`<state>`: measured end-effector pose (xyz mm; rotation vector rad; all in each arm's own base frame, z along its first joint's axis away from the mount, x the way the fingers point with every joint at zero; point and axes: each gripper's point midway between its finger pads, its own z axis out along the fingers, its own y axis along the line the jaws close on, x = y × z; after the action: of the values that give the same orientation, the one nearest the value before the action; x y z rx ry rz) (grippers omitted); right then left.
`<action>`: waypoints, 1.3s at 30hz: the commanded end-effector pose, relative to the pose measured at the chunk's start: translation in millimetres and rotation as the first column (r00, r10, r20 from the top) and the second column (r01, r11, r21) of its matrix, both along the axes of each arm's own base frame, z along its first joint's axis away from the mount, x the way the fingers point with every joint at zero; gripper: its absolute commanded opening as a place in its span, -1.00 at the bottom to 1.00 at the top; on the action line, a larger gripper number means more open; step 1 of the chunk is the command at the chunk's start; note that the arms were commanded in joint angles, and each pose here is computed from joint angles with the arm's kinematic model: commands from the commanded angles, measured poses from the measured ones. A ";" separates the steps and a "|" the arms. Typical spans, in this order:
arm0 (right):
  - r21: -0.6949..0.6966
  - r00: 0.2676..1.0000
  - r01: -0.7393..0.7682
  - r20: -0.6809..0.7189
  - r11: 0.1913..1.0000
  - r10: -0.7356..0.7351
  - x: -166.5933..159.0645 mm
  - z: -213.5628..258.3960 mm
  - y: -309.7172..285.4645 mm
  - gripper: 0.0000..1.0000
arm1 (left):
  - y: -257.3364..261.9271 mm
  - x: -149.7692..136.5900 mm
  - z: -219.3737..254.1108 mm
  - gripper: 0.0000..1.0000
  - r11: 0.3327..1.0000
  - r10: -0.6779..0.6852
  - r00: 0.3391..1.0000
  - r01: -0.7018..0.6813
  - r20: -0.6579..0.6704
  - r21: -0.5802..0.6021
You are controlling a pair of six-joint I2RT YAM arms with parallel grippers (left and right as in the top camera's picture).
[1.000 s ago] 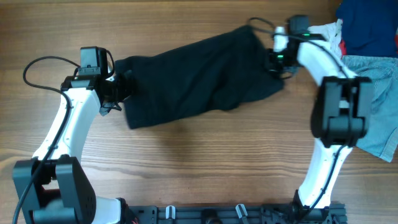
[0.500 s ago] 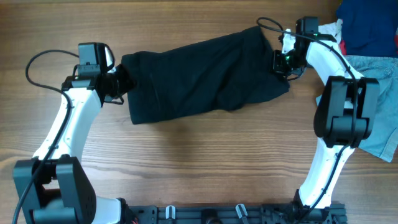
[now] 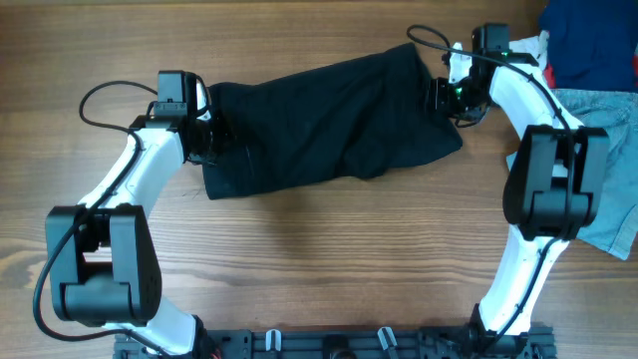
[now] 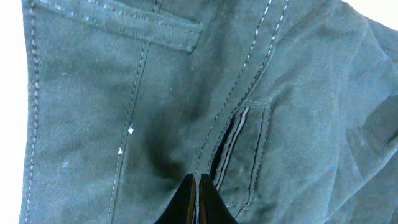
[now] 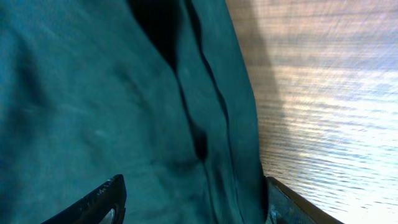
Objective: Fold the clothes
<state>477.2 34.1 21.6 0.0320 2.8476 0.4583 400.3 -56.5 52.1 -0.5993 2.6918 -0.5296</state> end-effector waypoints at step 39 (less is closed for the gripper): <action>0.175 0.992 -0.116 0.073 0.978 0.104 17.6 -24.1 37.5 -0.91 | 39.0 13.0 6.9 1.00 0.933 -0.324 0.911 0.352 0.253 -0.072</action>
<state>497.3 66.5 6.8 -0.0866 2.7369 0.7027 408.8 -0.3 70.5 -0.1723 2.5694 -0.6803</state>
